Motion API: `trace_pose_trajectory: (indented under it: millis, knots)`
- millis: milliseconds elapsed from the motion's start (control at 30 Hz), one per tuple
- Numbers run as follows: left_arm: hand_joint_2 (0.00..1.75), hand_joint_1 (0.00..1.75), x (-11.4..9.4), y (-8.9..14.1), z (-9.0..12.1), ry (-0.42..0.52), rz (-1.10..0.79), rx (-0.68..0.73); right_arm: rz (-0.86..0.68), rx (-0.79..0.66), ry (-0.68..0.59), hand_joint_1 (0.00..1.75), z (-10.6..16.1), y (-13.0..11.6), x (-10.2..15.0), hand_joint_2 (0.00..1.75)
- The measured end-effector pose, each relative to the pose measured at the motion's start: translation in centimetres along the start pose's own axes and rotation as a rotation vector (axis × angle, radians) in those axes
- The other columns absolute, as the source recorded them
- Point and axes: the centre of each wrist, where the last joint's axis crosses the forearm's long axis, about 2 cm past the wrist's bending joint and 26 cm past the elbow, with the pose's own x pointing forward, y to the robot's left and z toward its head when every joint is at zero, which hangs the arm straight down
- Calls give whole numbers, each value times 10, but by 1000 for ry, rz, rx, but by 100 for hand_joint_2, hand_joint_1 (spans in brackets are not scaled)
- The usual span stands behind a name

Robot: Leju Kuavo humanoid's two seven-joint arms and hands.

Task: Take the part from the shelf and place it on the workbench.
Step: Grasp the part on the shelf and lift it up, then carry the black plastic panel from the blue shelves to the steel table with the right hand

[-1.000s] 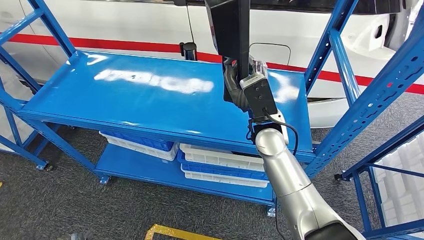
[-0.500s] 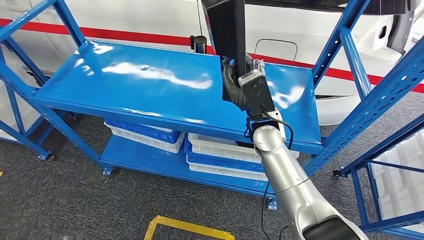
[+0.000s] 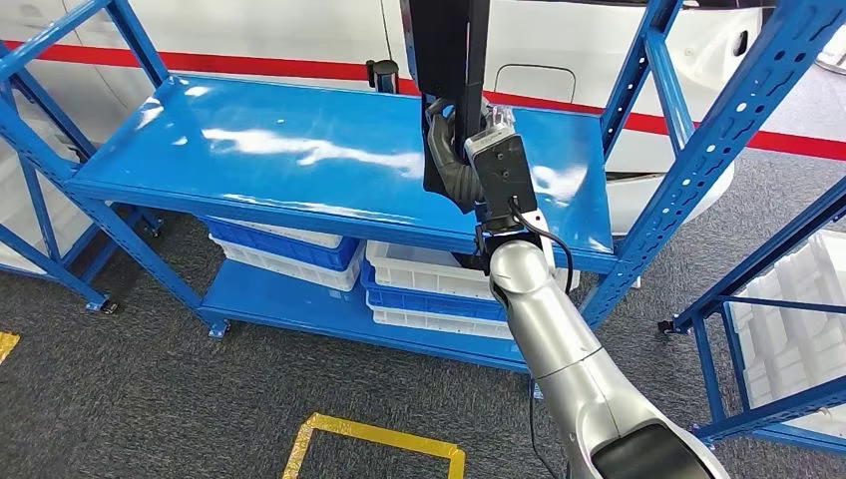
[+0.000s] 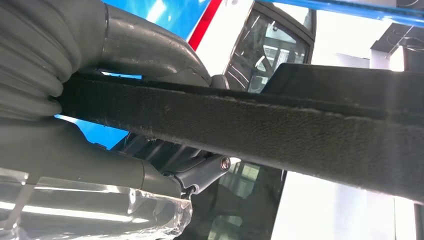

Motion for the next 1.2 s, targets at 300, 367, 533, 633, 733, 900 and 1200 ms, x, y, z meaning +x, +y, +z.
trace_pose_trajectory:
  millis: [300,367,533,633,733,900,1200]
  knots:
    - [0,0,-1,3,1,2,2,5,-4,-4,-11,157,-2,-1,3,175]
    - [0,0,-1,4,1,2,1,6,-3,-4,-10,157,-2,-1,3,175]
    - [0,0,-2,5,3,6,6,6,-4,-4,-6,157,-1,-2,1,175]
    - [0,0,-4,6,5,10,6,9,-12,-4,-14,157,-3,0,4,175]
    - [0,0,-7,8,8,13,4,11,-14,-3,-19,157,-5,0,6,175]
    - [0,0,-9,8,10,8,-9,6,-12,-8,-17,157,-4,-1,5,175]
    - [0,0,7,-53,-5,-46,26,-86,29,-77,12,157,19,-39,-2,175]
